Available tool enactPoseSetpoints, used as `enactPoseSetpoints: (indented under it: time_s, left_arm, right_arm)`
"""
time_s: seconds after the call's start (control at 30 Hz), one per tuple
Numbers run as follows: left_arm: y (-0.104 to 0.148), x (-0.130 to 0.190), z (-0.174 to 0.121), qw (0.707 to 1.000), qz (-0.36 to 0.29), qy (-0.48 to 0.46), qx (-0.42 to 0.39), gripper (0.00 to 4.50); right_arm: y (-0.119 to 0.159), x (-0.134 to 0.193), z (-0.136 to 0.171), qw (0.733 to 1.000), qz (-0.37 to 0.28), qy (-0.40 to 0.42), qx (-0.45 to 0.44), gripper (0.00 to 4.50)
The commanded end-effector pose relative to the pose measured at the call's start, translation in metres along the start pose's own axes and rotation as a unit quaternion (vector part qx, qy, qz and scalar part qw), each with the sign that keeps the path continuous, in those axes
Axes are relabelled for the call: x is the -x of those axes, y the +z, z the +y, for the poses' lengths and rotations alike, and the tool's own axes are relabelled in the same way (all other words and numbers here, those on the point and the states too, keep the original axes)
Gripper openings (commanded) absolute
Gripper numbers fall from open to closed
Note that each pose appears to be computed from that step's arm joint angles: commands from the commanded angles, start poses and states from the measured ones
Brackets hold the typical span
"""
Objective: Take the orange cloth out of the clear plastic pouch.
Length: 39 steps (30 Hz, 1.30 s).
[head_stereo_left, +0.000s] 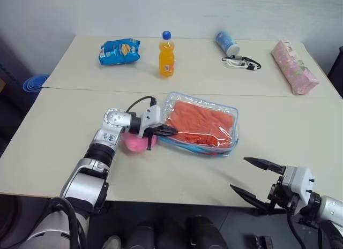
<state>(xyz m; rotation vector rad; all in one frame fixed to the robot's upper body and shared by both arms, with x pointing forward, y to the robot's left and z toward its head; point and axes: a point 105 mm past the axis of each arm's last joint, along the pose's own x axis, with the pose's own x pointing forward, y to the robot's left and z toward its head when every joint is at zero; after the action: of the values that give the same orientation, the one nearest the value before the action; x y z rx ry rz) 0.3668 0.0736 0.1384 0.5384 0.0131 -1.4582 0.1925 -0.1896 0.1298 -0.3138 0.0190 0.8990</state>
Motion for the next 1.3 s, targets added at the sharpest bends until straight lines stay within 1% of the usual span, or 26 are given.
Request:
enactPoseSetpoints:
  time_s: [0.03, 0.17, 0.23, 0.3, 0.33, 0.37, 0.4, 0.43, 0.53, 0.67, 0.8, 0.93, 1.03, 1.23, 1.3]
  left_arm:
    - [0.005, 0.006, 0.003, 1.000, -0.005, 0.015, -0.006, 0.03]
    - [0.019, 0.011, -0.007, 0.999, -0.046, -0.010, -0.017, 0.03]
    - [0.026, 0.014, -0.018, 0.997, -0.062, -0.036, -0.043, 0.03]
    - [0.024, 0.013, -0.029, 0.994, -0.046, -0.061, -0.080, 0.41]
    - [0.025, 0.010, -0.030, 0.993, -0.047, -0.057, -0.091, 0.61]
    - [0.027, 0.006, -0.029, 0.992, -0.054, -0.043, -0.103, 0.97]
    - [0.029, 0.003, -0.028, 0.992, -0.061, -0.031, -0.109, 1.15]
    - [0.029, 0.000, -0.027, 0.991, -0.062, -0.020, -0.118, 1.47]
    - [0.019, -0.007, -0.028, 0.988, -0.037, -0.006, -0.147, 2.29]
    - [0.004, -0.008, -0.025, 0.986, -0.002, 0.008, -0.167, 2.29]
    - [0.004, -0.009, -0.013, 0.985, 0.004, 0.040, -0.167, 2.29]
    - [0.005, -0.013, -0.011, 0.987, -0.001, 0.039, -0.159, 2.29]
    - [0.008, -0.016, -0.013, 0.988, -0.013, 0.034, -0.151, 1.71]
    - [0.003, -0.016, -0.017, 0.987, -0.002, 0.023, -0.161, 0.01]
    - [0.002, -0.016, -0.018, 0.987, -0.002, 0.023, -0.161, 0.01]
  right_arm:
    - [0.004, -0.001, 0.002, 1.000, -0.013, 0.000, 0.008, 4.50]
    - [0.005, -0.004, 0.004, 1.000, -0.018, 0.001, 0.005, 4.50]
    - [0.003, -0.004, 0.004, 1.000, -0.017, 0.000, -0.001, 4.50]
    - [0.001, -0.004, 0.003, 1.000, -0.017, -0.002, -0.003, 4.50]
    - [0.001, -0.005, 0.003, 1.000, -0.017, -0.002, -0.003, 4.50]
    - [0.001, -0.006, 0.004, 1.000, -0.018, -0.001, -0.002, 4.50]
    - [0.001, -0.006, 0.004, 1.000, -0.019, 0.000, -0.002, 4.50]
    - [0.002, -0.007, 0.004, 1.000, -0.020, 0.001, 0.000, 4.50]
    - [0.009, -0.012, 0.006, 0.999, -0.035, 0.005, 0.010, 4.50]
    - [0.018, -0.015, 0.010, 0.998, -0.049, 0.008, 0.032, 4.50]
    - [0.022, -0.016, 0.010, 0.997, -0.061, -0.005, 0.048, 4.50]
    - [0.022, -0.016, 0.007, 0.996, -0.065, -0.021, 0.063, 4.50]
    - [0.019, -0.013, 0.008, 0.996, -0.061, -0.031, 0.053, 4.50]
    - [0.015, -0.009, 0.008, 0.996, -0.053, -0.049, 0.048, 4.50]
    - [0.015, -0.008, 0.007, 0.996, -0.053, -0.050, 0.047, 4.50]
